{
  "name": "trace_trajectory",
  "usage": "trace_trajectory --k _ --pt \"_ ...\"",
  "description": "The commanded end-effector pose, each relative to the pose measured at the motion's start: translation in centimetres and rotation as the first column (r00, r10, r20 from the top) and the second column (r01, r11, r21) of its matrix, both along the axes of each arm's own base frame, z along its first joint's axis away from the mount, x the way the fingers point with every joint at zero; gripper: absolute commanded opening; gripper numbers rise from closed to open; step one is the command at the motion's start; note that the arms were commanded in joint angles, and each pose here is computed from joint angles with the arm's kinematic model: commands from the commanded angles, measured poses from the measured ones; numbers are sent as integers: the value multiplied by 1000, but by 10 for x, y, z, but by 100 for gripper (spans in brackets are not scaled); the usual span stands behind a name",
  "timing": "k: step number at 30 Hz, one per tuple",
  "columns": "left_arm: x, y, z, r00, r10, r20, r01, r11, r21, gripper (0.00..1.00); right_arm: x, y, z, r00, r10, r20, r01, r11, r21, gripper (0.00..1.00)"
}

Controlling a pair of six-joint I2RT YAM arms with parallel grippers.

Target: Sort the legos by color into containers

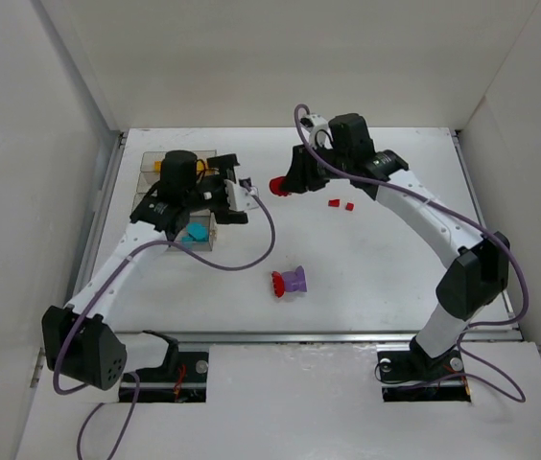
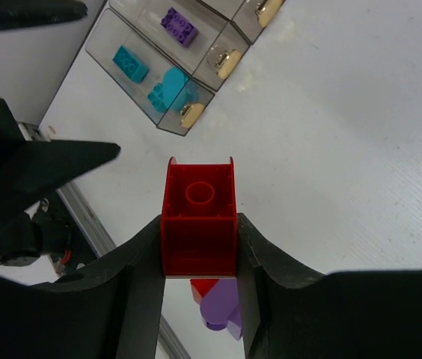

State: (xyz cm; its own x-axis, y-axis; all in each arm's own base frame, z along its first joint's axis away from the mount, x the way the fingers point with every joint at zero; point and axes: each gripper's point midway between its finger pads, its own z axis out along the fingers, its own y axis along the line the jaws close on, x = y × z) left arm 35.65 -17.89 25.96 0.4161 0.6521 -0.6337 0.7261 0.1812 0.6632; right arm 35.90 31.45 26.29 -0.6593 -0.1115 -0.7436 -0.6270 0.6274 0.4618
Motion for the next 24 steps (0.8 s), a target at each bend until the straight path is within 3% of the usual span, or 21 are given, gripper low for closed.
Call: trace_trajectory --k 1,8,14,16,20,23,24 --pt "-7 -25 13 989 -94 117 95 995 2 100 5 13 41 997 28 78 -36 995 95 0" --pt "-17 -69 9 978 -187 95 189 982 -9 100 5 17 52 996 29 79 -40 990 136 0" --pt "-3 -88 20 984 -161 78 167 983 -75 100 -7 27 45 997 51 53 -58 988 141 0" --pt "-7 -92 20 981 -178 77 184 980 -78 90 -6 28 47 997 50 61 -59 988 145 0" --pt "-7 -93 20 984 -169 56 174 980 -94 59 -8 26 47 997 50 61 -59 988 145 0" --pt "-8 -94 24 983 -174 57 179 978 -105 44 -8 27 45 997 50 61 -59 988 145 0" --pt "-9 -94 24 984 -170 46 174 978 -113 34 -8 27 45 997 50 61 -59 988 145 0"
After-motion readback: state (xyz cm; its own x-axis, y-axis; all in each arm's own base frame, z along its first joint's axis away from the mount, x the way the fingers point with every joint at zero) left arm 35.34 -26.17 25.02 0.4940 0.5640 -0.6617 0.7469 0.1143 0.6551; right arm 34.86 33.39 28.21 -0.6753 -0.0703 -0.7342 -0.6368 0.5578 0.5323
